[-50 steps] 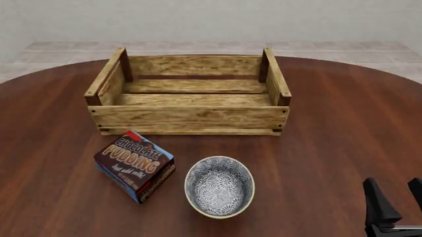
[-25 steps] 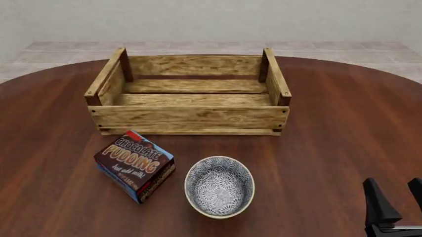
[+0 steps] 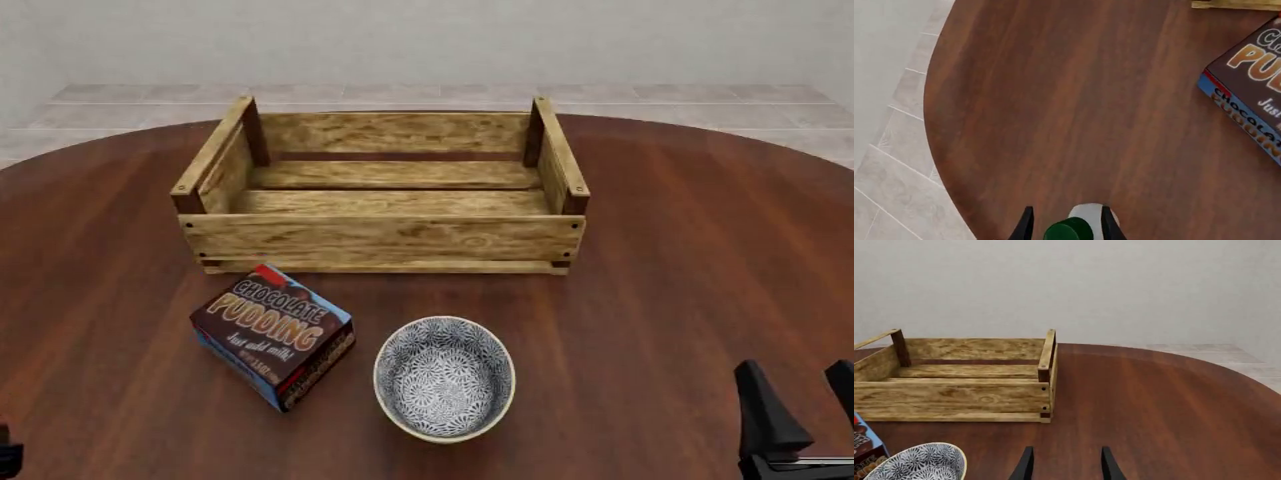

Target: Pick up the salad dressing and put it in the tray.

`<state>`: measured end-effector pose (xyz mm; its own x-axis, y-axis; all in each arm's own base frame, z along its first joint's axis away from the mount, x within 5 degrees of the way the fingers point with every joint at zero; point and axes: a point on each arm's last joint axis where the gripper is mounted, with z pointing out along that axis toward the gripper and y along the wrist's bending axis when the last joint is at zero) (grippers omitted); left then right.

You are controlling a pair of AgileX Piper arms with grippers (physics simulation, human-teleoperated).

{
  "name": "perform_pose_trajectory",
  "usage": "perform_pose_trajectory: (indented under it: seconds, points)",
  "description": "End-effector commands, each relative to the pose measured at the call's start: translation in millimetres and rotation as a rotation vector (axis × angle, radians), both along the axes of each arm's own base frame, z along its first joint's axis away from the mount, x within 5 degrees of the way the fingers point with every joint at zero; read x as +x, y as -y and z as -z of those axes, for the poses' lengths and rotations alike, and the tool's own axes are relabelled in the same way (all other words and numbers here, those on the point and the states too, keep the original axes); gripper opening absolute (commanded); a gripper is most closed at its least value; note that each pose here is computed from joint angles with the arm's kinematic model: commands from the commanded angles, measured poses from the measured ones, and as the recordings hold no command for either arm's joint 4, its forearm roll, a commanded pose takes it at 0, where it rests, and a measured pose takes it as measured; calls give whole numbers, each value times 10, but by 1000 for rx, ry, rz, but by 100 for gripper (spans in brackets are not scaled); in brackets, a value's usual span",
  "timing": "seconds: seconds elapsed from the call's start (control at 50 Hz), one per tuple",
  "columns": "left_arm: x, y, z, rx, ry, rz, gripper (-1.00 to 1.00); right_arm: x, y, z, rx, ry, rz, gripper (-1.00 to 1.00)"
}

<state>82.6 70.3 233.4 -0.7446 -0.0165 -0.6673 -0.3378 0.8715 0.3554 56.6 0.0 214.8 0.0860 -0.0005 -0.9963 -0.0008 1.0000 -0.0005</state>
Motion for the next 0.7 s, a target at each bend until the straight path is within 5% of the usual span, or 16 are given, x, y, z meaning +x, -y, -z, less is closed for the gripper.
perform_pose_trajectory:
  seconds: [0.02, 0.24, 0.26, 0.7]
  points:
    - [24, -69, 206, -21, -36, -24, 100, 0, 0, 0, 0, 0, 0, 100]
    - [14, -70, 295, -34, -51, -32, 100, 0, 0, 0, 0, 0, 0, 100]
    - [10, -63, 274, -34, -50, -30, -100, 0, 0, 0, 0, 0, 0, 100]
    - [-34, 60, -43, -9, 11, 11, -100, 0, 0, 0, 0, 0, 0, 100]
